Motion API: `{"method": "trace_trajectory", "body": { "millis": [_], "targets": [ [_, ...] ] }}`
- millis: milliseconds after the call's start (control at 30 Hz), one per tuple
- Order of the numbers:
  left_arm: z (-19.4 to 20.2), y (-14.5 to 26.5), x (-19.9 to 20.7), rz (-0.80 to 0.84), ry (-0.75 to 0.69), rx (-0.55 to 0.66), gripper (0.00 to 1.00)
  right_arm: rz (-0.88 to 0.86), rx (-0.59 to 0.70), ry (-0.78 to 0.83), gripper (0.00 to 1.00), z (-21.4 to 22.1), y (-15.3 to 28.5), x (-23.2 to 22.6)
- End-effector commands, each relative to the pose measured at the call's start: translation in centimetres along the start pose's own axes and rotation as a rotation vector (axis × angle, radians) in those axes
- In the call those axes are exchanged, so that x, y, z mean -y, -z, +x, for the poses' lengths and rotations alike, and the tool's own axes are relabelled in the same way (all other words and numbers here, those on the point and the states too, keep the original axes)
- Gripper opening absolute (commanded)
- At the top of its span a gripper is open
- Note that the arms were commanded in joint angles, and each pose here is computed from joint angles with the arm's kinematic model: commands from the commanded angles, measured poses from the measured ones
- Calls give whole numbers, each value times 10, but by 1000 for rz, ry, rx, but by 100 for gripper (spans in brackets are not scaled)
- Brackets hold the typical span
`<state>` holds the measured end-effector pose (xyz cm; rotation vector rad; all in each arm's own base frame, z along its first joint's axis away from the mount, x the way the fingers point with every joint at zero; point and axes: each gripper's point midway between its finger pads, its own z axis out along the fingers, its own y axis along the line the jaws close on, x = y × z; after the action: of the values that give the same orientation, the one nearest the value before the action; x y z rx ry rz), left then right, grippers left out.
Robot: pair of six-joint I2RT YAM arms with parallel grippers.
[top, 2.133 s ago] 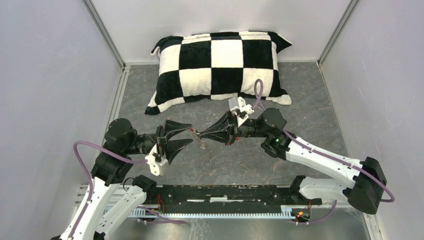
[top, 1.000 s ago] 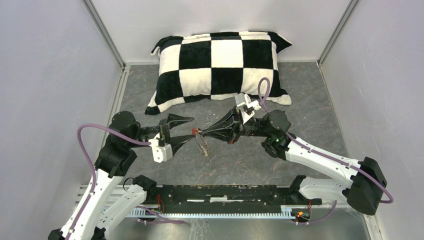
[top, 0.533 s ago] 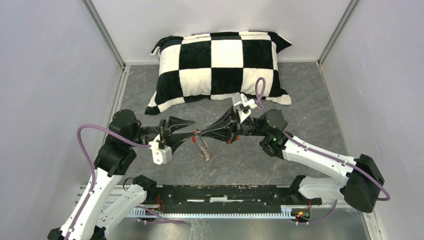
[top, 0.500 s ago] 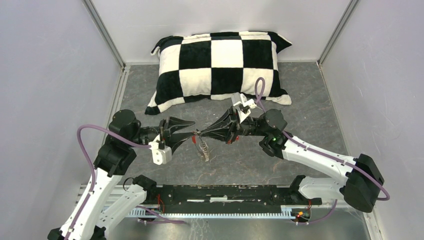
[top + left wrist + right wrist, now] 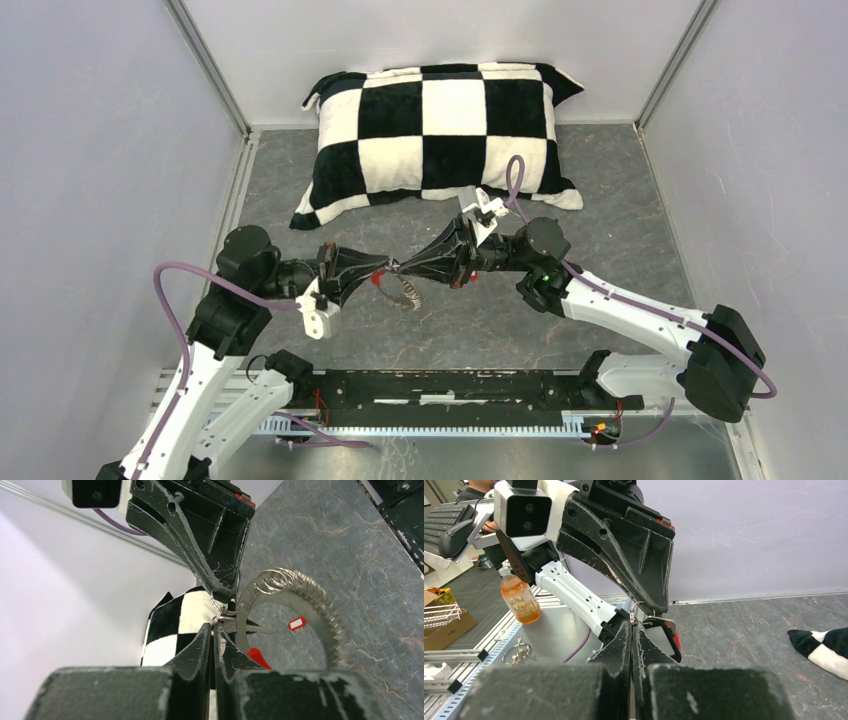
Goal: Put the keys on the keyring
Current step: Adjust the key on the keyring.
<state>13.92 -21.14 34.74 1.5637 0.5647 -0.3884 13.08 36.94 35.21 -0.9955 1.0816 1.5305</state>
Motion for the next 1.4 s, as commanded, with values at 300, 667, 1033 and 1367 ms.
{"method": "trace_trajectory", "body": {
  "millis": [300,667,1033,1367],
  "targets": [
    [-1,1,25,66,-199,41,2,4,133,60,0,-38,-5,-1],
    [-7,0,36,84,-241,92,32,17,162,81,0,-39,-4,1],
    [-27,3,-23,-106,353,54,41,37,129,145,0,-23,6,2],
    [-32,-6,-33,-124,604,121,42,49,103,209,0,-19,14,1]
  ]
}}
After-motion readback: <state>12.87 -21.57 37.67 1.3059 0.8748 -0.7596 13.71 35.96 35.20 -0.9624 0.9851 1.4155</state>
